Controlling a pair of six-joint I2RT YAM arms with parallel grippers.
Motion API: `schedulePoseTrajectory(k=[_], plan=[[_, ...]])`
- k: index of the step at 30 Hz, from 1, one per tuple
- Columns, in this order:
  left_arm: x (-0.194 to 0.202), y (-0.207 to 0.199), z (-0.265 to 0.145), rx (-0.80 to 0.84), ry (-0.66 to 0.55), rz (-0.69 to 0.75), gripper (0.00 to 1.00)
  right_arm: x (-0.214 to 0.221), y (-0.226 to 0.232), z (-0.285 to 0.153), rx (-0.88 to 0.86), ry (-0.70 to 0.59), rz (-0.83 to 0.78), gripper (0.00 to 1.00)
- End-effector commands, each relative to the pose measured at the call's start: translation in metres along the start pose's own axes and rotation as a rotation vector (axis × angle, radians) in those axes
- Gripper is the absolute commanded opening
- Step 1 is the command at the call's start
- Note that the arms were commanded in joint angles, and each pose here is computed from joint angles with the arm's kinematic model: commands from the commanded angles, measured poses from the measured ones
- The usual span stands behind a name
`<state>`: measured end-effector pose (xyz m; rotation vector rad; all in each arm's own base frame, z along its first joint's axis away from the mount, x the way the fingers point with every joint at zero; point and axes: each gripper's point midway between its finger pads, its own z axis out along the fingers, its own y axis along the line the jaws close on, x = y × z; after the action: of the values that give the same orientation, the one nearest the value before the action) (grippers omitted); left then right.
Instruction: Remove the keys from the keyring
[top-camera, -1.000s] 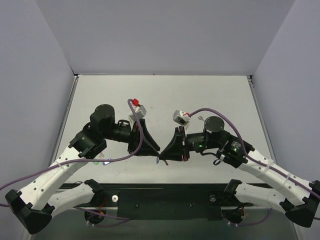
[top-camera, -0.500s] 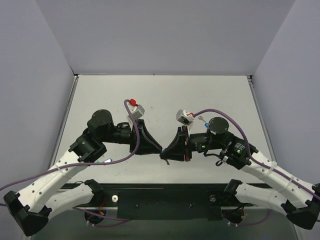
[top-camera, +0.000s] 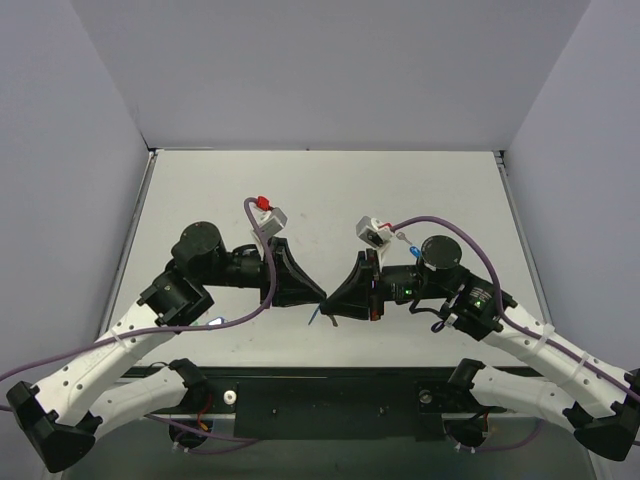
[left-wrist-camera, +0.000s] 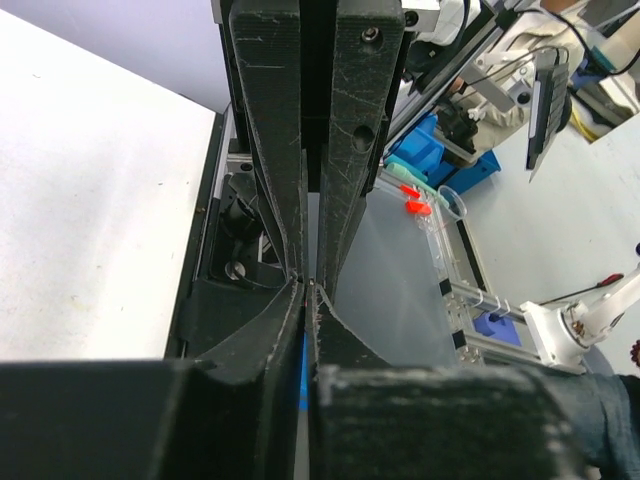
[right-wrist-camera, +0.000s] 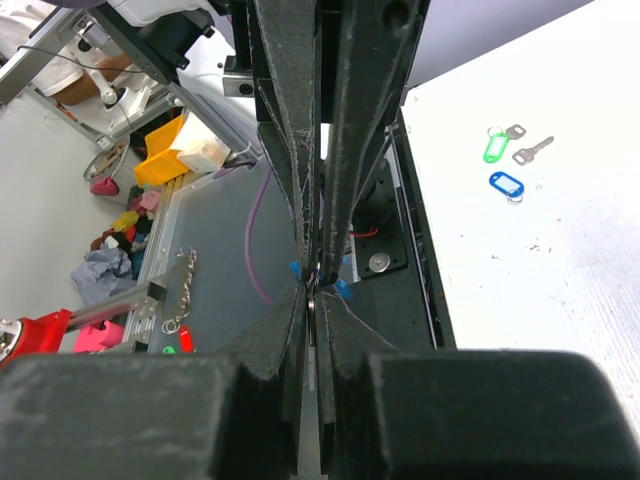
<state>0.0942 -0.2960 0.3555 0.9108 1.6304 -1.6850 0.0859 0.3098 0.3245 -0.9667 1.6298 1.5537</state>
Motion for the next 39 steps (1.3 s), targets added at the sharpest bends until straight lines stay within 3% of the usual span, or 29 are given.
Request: schedulePoseTrajectory(k=[1,3,10,24,39], plan=[[-0.012,-0.009,0.002,0.015,-0.057,0.043,0.08,-0.029,0.008,0.001,-0.022,-0.114,-0.075,0.0],[-0.013,-0.011,0.002,0.014,-0.063,0.043,0.0,-0.029,0.008,0.001,-0.024,-0.117,-0.072,0.0],[-0.008,-0.018,-0.003,0.0,-0.01,0.047,0.0,-0.028,0.01,0.0,-0.023,-0.096,-0.065,0.0],[0.019,-0.023,-0.013,0.0,0.25,0.056,0.0,0.0,0.007,0.0,-0.008,0.218,0.007,0.0],[0.05,-0.019,0.012,0.0,0.489,0.072,0.0,0.006,0.007,0.002,-0.023,0.359,0.028,0.0]])
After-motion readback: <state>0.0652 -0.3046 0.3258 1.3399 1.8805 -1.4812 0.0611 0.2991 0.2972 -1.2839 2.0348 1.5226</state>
